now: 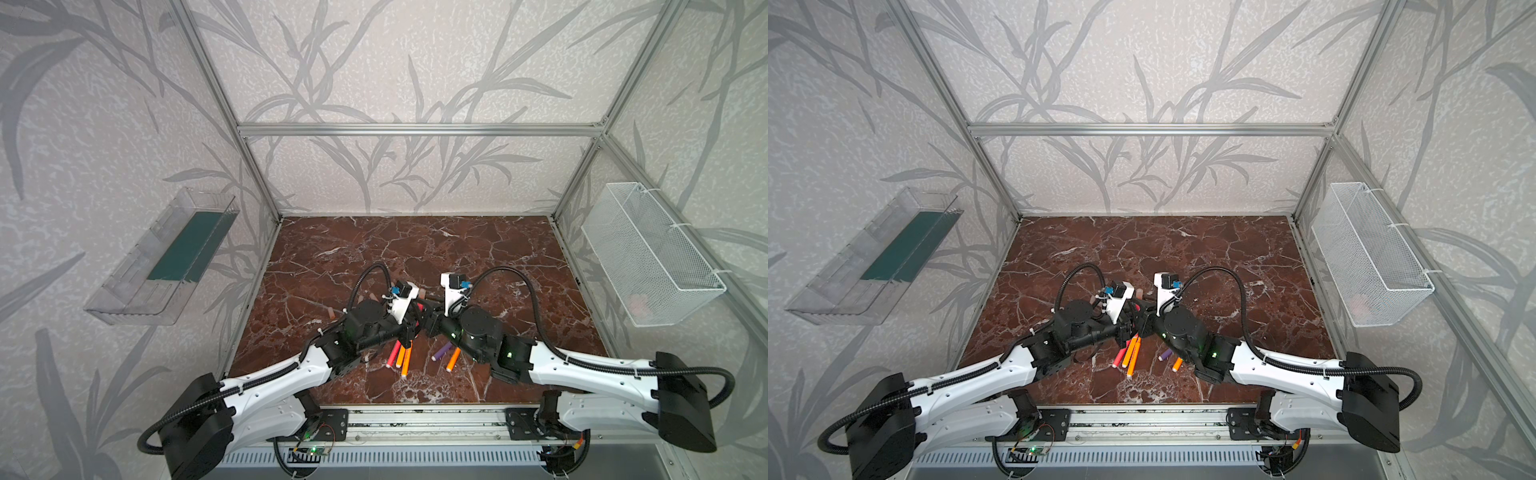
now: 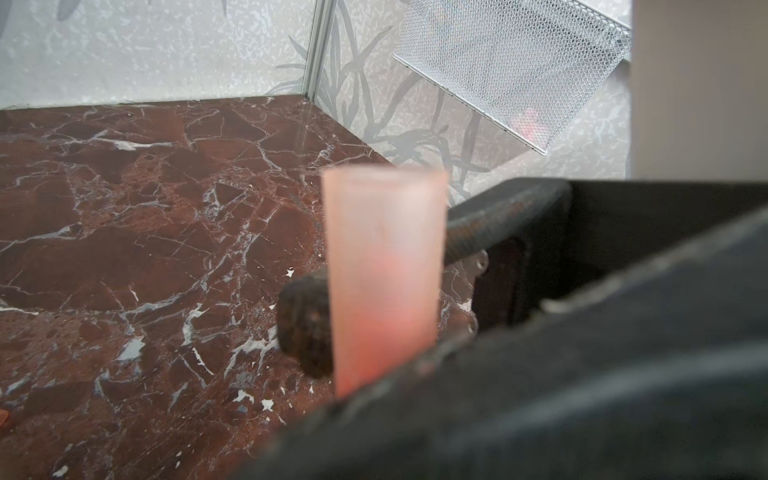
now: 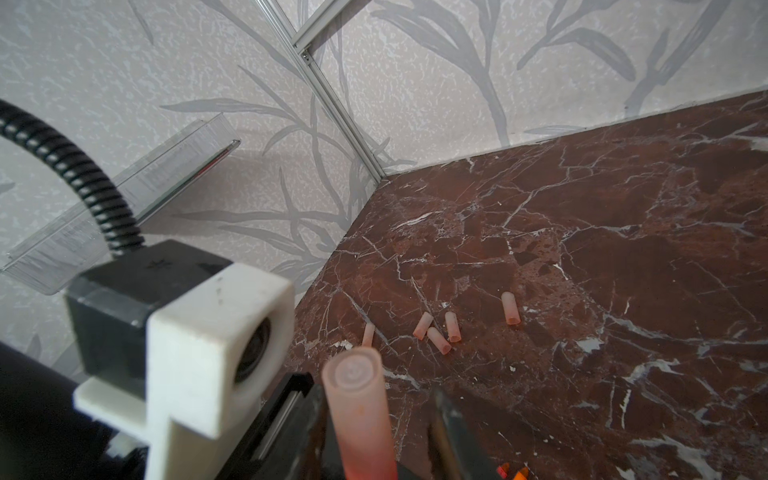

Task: Insert the pens into the pen caps

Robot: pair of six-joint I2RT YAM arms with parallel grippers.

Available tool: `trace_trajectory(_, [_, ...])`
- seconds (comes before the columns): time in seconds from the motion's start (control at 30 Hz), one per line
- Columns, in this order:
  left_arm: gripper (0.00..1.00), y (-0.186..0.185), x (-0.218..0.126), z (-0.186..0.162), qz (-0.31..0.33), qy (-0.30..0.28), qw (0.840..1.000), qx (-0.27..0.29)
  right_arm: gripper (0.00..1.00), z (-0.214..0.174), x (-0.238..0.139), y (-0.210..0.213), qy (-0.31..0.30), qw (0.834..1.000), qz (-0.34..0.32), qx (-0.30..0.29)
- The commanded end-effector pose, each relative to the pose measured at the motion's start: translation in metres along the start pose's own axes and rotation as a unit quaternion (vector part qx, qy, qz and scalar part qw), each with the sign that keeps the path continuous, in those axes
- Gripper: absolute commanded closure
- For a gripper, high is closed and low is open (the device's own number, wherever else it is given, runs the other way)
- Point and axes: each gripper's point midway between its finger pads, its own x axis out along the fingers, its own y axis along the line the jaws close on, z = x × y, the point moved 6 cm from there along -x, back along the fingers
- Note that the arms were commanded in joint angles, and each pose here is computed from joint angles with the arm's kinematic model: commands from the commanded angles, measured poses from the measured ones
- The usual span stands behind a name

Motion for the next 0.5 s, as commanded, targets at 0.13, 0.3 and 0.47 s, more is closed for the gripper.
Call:
trace_trajectory(0.13, [1.00,-0.009,-0.001,0.015,-0.022,-0.036,0.999,0.013,0.71,-0.016,0.010,-0.011,0.046,0.999,-0.022,0.006])
trace_trajectory(0.3, [0.91,-0.006,0.001,0.015,-0.013,-0.035,0.999,0.010,0.79,-0.016,0.010,-0.015,0.048,0.998,-0.034,0.001])
trace_trajectory(0.47, [0.56,-0.001,0.001,0.009,0.003,-0.029,1.000,0.007,0.84,-0.012,0.007,-0.037,0.048,0.995,-0.091,-0.008])
